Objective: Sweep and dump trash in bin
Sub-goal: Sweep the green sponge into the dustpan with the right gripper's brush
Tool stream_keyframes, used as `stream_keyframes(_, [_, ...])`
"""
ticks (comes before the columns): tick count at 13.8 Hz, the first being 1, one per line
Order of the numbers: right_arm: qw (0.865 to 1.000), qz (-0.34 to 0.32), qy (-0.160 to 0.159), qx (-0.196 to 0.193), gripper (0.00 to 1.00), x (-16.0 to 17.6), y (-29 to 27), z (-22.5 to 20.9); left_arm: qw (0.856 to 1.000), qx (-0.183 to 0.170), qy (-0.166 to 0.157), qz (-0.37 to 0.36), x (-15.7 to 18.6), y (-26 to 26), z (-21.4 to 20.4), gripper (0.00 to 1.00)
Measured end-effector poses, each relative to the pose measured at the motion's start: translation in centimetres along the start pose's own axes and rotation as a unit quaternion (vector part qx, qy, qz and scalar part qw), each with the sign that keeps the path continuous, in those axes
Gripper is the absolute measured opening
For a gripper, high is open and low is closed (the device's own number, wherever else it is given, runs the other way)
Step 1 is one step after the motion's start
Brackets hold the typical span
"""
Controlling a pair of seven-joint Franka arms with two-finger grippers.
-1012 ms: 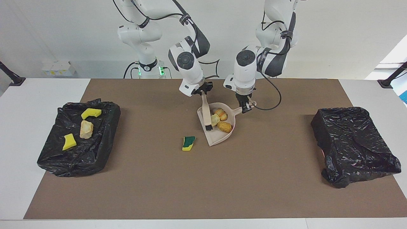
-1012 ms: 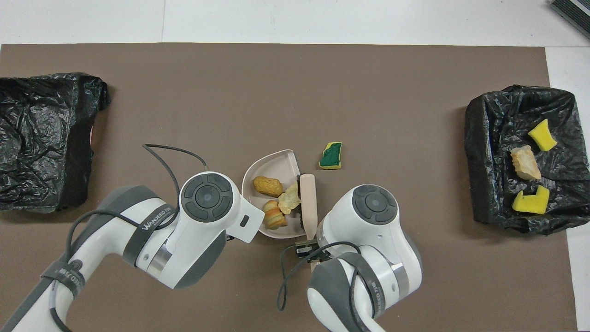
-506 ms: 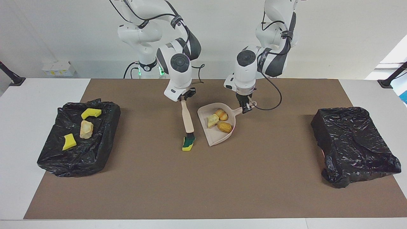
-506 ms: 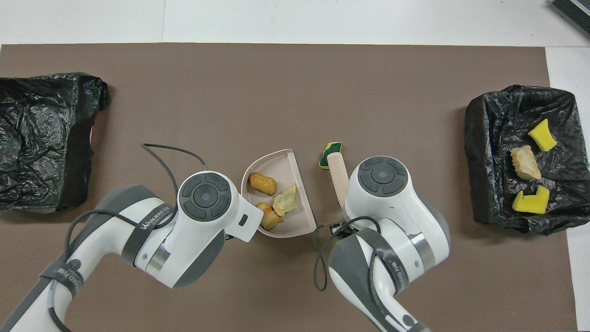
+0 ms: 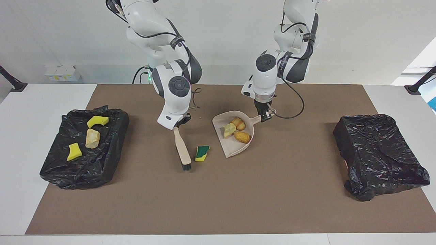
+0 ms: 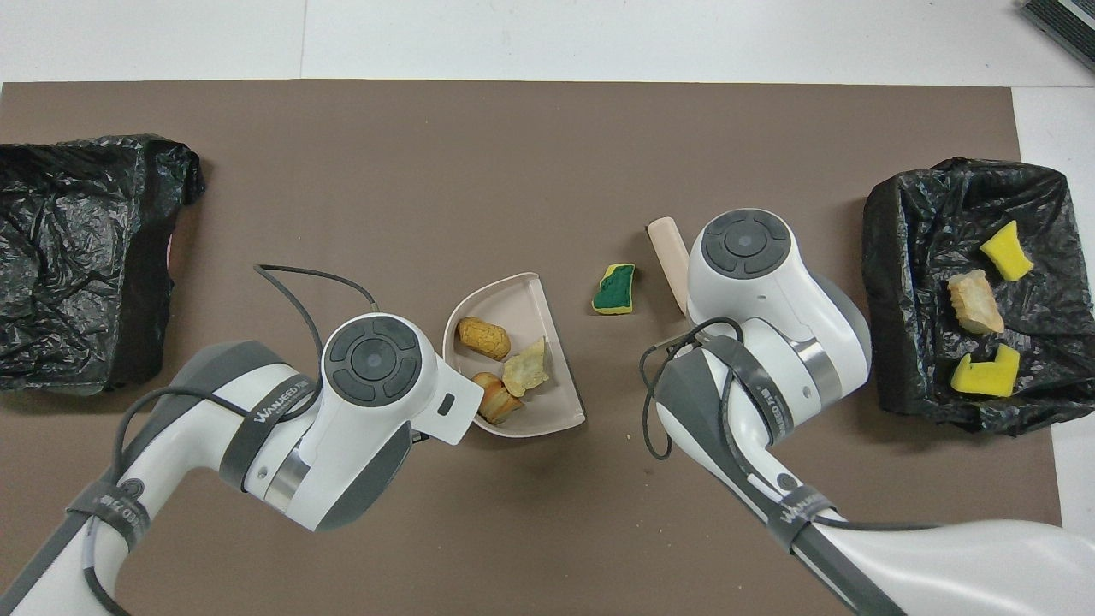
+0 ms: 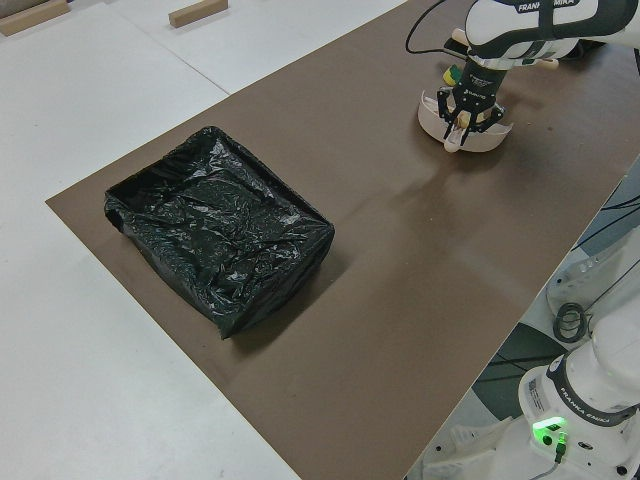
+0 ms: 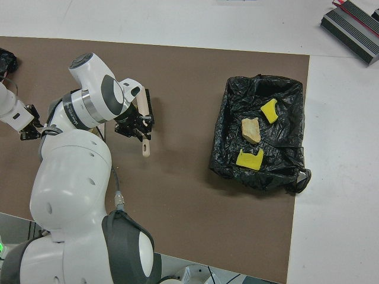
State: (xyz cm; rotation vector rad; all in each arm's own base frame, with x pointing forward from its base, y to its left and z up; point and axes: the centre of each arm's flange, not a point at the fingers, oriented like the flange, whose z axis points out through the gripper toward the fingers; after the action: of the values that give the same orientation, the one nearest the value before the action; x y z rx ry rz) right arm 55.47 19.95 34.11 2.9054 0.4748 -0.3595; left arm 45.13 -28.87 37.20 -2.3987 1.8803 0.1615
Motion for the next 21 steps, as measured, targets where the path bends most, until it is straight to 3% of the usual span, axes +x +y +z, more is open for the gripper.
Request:
stream_keyframes(5, [0.999,-0.038,0.001,0.007,0.26,1.2,-4.7,0.3,1.000,-0.001,0.000,-0.003,-0.2,-0.2,0.1,0.33])
stream_keyframes(10, [0.995,-0.080,-0.016,0.059,0.26,-1.4,-12.8,-0.1,1.000,-0.001,-0.001,-0.003,-0.2,-0.2,0.1,0.33])
stream_keyframes(14, [0.995,-0.060,-0.024,0.070,0.26,-3.8,-17.2,-0.7,1.000,-0.002,-0.001,-0.003,-0.3,-0.2,0.1,0.33])
stream_keyframes(18, [0.997,-0.041,-0.038,0.060,0.26,-4.9,-16.6,-0.2,1.000,0.000,0.001,0.013,-0.4,-0.5,0.1,0.33])
stream_keyframes(21, [0.997,-0.003,-0.054,0.063,0.26,-4.3,-12.6,0.1,0.999,0.003,0.006,0.050,-1.7,-2.1,0.0,0.33])
